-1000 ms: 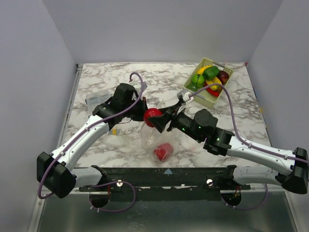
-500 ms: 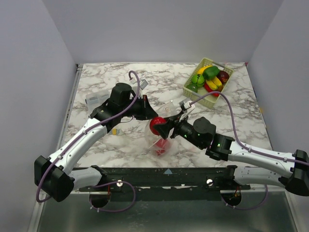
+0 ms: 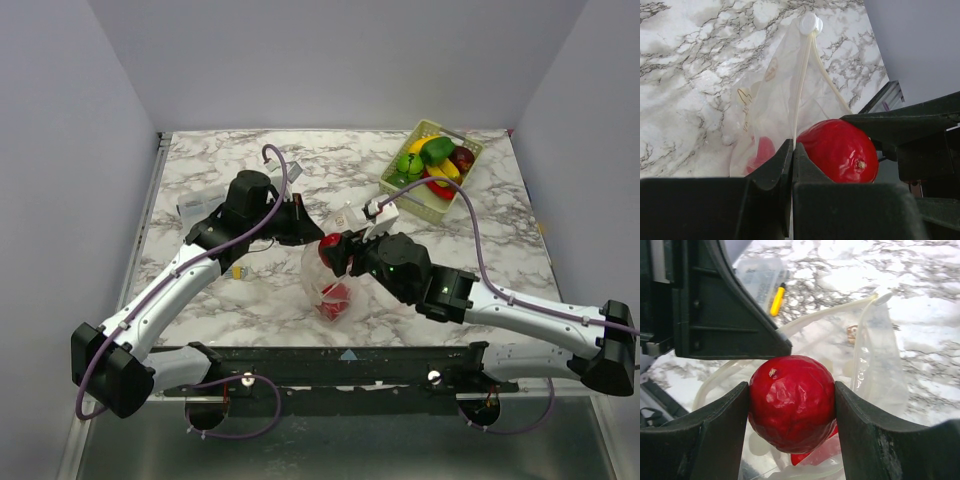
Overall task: Place the food in the zip-top bag and seal the zipper
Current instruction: Place the fake fruit in the zipper food storage bag, then pick up the fake vegetable from the bin.
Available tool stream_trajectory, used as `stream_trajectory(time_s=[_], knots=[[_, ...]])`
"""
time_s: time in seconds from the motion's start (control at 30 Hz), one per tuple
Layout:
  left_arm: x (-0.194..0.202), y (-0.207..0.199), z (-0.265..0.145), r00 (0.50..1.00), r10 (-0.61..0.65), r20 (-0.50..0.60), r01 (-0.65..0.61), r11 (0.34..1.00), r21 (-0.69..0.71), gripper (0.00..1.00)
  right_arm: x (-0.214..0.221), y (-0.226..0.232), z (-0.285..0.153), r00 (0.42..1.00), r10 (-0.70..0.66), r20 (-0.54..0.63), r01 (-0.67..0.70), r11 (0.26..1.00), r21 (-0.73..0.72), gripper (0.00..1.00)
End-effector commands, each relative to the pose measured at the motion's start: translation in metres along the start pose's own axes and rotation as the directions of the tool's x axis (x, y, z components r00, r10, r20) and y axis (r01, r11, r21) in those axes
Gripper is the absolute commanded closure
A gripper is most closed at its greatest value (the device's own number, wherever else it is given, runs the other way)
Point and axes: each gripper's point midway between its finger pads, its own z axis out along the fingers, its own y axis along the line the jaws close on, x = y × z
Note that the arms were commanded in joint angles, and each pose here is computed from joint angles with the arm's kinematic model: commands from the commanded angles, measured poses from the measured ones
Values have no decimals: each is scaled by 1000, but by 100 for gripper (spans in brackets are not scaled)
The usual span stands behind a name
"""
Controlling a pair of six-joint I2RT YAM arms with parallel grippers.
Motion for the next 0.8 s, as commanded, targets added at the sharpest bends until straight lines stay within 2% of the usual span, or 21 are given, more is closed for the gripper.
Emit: stream_trajectory(time_s=[0.0, 0.1, 0.23, 0.37, 0.6, 0.77], knots=[[8, -6, -2, 999, -7, -39, 8, 1000, 29, 100, -20, -21, -2, 998, -54, 42, 48, 990, 135, 65], [7, -5, -2, 999, -11, -38, 12, 1000, 25, 100, -21, -26, -2, 998, -57, 39, 50, 984, 169, 34], [7, -4, -1, 999, -21, -40, 22, 999, 29, 100, -16, -19, 0, 998, -59, 19, 56, 990, 132, 18], [7, -5, -1, 999, -23, -41, 24, 999, 32, 100, -20, -14, -2, 999, -33, 44, 28, 995, 99, 13], [8, -5, -3, 999, -21, -39, 23, 999, 33, 100, -25, -12, -4, 999, -10, 48, 6, 996, 92, 13], [7, -5, -5, 999, -15, -29, 16, 999, 30, 100, -24, -20, -5, 998, 21, 57, -29, 990, 138, 13]])
